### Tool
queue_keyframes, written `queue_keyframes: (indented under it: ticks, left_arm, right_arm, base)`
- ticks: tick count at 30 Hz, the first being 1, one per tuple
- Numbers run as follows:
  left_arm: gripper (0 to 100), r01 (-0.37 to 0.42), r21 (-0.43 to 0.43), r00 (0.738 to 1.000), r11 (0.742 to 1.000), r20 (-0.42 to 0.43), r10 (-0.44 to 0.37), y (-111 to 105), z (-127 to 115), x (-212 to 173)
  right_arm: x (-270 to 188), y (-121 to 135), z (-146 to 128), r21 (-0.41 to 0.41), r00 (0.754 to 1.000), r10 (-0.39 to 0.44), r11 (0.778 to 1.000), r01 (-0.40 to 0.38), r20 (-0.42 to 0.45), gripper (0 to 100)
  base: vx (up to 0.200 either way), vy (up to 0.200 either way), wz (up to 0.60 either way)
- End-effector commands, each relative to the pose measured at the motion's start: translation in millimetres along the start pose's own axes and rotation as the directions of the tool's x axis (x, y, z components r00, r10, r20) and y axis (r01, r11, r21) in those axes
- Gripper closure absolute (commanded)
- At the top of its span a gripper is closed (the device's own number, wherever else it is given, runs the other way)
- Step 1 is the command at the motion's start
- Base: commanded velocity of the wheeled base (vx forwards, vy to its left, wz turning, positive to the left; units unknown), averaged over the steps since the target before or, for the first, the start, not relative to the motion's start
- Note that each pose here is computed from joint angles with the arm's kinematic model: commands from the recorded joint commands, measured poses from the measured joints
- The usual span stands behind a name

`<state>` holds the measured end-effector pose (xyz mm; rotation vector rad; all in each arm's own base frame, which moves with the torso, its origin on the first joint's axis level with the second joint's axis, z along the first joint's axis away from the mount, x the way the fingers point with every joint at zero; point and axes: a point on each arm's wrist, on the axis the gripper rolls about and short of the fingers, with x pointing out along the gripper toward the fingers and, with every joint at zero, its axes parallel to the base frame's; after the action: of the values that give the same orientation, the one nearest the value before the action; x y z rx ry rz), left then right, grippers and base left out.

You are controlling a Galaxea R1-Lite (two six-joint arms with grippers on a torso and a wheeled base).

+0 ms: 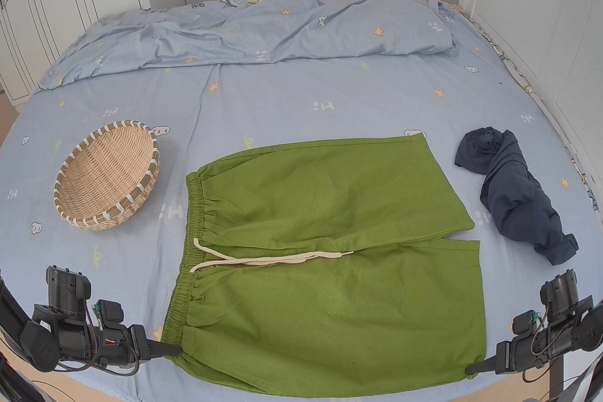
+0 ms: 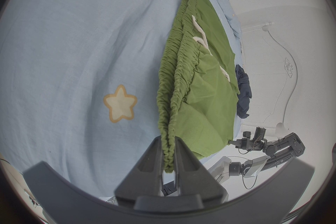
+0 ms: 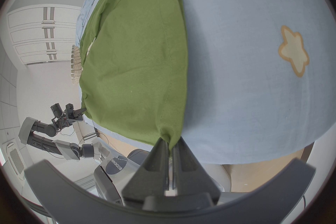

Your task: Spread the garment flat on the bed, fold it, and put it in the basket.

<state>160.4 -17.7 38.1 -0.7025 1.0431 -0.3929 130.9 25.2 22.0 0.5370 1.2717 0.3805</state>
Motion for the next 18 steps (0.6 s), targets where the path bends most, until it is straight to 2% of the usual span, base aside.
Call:
queue_keyframes:
  ticks: [1,3,4,6,7,8,11,14,18]
  left_arm:
    - [100,0.031,-0.007,0.999,1.0,0.042,-0.03,-9.2,1.2,-7.4]
    - [100,0.05,-0.035,0.996,0.998,0.07,-0.048,-13.9,4.1,-11.0]
    - [100,0.089,-0.087,0.99,0.992,0.116,-0.079,-22.5,9.9,-16.6]
    - [100,0.108,-0.101,0.988,0.989,0.124,-0.096,-27.6,12.5,-17.7]
    - [100,0.15,-0.126,0.982,0.981,0.134,-0.133,-41.8,18.1,-20.1]
    - [100,0.155,-0.132,0.982,0.979,0.133,-0.138,-46.0,20.6,-20.8]
    - [100,0.14,-0.146,0.985,0.979,0.121,-0.123,-51.7,28.2,-20.5]
    - [100,0.087,-0.181,0.99,0.98,0.125,-0.065,-63.9,48.9,-23.0]
    - [100,0.081,-0.182,0.987,0.98,0.15,-0.053,-76.5,67.2,-28.6]
  right_arm:
    - [-11.3,8.1,1.6,-0.056,0.996,0.031,0.998,-0.027,0.085,100]
    - [-16.3,12.2,3.2,-0.077,0.991,0.048,0.996,-0.038,0.123,100]
    - [-23.7,19.4,7.8,-0.119,0.982,0.075,0.991,-0.054,0.176,100]
    - [-26.6,22.1,10.1,-0.131,0.978,0.083,0.99,-0.058,0.192,100]
    - [-34.0,29.7,20.4,-0.149,0.971,0.094,0.987,-0.062,0.222,100]
    - [-37.6,33.2,26.6,-0.151,0.968,0.095,0.987,-0.06,0.233,100]
    - [-46.1,42.1,40.2,-0.164,0.96,0.1,0.985,-0.058,0.261,100]
    - [-63.7,61.3,64.9,-0.193,0.947,0.116,0.979,-0.059,0.301,100]
    - [-78.0,76.6,83.8,-0.214,0.936,0.131,0.975,-0.062,0.326,100]
  base:
    - [0.0,0.0,0.0]
    - [0.0,0.0,0.0]
    - [0.0,0.0,0.0]
    - [0.0,0.0,0.0]
    - [0.0,0.0,0.0]
    - [0.0,0.0,0.0]
    - [0.0,0.0,0.0]
    - [0.0,0.0,0.0]
    - [0.0,0.0,0.0]
